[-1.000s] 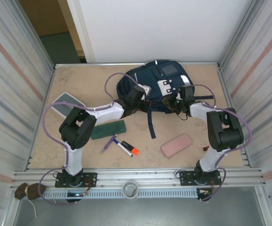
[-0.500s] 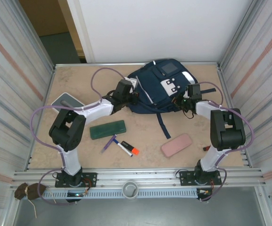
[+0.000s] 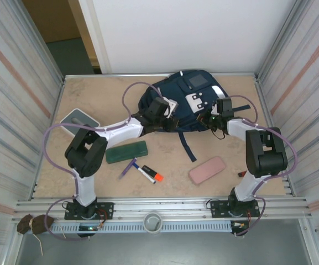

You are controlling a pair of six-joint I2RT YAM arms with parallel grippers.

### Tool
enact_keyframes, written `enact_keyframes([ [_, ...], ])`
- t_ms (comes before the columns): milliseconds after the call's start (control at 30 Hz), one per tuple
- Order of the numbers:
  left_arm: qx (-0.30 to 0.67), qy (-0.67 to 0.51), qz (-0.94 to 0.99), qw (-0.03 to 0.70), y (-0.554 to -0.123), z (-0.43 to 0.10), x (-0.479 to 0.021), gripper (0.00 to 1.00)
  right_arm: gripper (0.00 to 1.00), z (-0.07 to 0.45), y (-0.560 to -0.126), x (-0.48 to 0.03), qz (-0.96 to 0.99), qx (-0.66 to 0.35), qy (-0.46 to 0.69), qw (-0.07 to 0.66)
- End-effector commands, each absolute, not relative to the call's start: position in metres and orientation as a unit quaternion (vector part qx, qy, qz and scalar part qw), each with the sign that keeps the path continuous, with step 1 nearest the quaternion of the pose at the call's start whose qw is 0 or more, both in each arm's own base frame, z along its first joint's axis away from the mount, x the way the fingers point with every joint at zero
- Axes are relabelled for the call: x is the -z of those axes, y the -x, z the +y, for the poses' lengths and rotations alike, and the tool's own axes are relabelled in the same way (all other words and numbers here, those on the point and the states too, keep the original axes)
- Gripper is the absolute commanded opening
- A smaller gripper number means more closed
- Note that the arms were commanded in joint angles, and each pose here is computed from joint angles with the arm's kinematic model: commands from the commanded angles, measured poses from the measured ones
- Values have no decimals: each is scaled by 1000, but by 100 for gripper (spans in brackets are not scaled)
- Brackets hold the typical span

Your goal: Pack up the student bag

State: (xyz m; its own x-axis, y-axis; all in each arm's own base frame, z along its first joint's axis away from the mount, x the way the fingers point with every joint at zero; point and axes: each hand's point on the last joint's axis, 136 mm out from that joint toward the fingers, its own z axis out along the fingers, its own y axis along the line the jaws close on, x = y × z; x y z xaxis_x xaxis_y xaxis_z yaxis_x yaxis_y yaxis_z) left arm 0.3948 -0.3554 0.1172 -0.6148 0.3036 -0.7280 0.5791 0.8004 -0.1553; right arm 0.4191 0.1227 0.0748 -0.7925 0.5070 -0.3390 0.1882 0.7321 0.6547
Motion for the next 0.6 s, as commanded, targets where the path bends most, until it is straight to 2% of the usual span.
enact_keyframes([
  [0,152,-237,910,305,-400,-327,-90,33,3,124,-410,-83,900,-300,-167,267],
  [200,187,-205,924,263,-377,-303,-60,33,4,124,-405,-82,908,-286,-154,267],
  [400,168,-208,940,212,-353,-285,-17,33,4,126,-399,-73,914,-280,-147,253],
  [567,164,-215,939,211,-346,-280,-9,33,9,129,-391,-79,920,-277,-119,251],
])
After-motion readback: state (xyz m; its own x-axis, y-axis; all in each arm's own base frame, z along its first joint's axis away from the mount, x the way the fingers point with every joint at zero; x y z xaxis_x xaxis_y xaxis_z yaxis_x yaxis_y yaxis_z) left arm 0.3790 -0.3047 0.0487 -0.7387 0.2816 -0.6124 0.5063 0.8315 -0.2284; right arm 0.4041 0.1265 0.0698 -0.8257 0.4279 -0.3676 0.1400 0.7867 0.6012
